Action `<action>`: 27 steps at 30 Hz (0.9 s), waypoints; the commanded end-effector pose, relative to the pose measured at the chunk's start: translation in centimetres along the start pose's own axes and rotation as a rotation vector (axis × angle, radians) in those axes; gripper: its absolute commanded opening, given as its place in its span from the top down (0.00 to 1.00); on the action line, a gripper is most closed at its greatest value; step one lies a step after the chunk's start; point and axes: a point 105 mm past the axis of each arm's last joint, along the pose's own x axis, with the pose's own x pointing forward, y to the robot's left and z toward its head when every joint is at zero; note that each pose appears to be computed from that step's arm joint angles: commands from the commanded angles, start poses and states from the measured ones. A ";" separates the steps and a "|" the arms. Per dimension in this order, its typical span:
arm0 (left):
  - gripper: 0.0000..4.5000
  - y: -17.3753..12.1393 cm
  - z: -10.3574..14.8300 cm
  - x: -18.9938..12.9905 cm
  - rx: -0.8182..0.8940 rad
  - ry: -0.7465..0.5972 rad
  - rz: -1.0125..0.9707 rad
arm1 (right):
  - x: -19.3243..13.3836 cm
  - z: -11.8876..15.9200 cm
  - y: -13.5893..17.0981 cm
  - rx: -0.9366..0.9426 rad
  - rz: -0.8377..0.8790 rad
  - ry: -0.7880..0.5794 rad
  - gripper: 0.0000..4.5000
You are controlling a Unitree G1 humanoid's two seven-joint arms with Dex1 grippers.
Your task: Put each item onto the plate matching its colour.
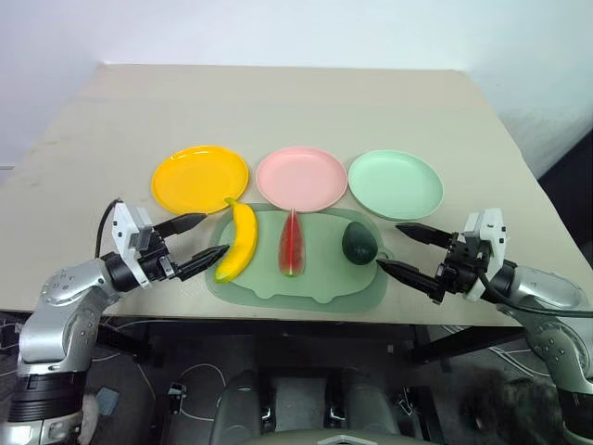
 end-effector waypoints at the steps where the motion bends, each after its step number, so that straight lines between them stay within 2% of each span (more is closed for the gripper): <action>1: 0.01 -0.4 1.4 0.4 0.051 -0.029 -0.016 | 0.0 1.1 0.3 -0.032 0.023 -0.024 0.00; 13: 0.01 -0.5 2.3 2.5 0.076 -0.042 -0.062 | 0.2 0.9 -0.7 0.035 -0.053 0.075 0.00; 18: 0.01 -1.1 2.5 3.8 0.070 -0.058 -0.089 | 0.0 1.5 -1.3 0.089 -0.090 0.055 0.00; 23: 0.01 -1.2 2.7 3.8 0.054 -0.056 -0.101 | 1.2 1.1 -1.9 0.106 -0.143 0.117 0.00; 27: 0.01 -1.4 2.8 3.7 0.049 -0.055 -0.108 | 2.3 1.0 -1.4 0.143 -0.122 0.150 0.00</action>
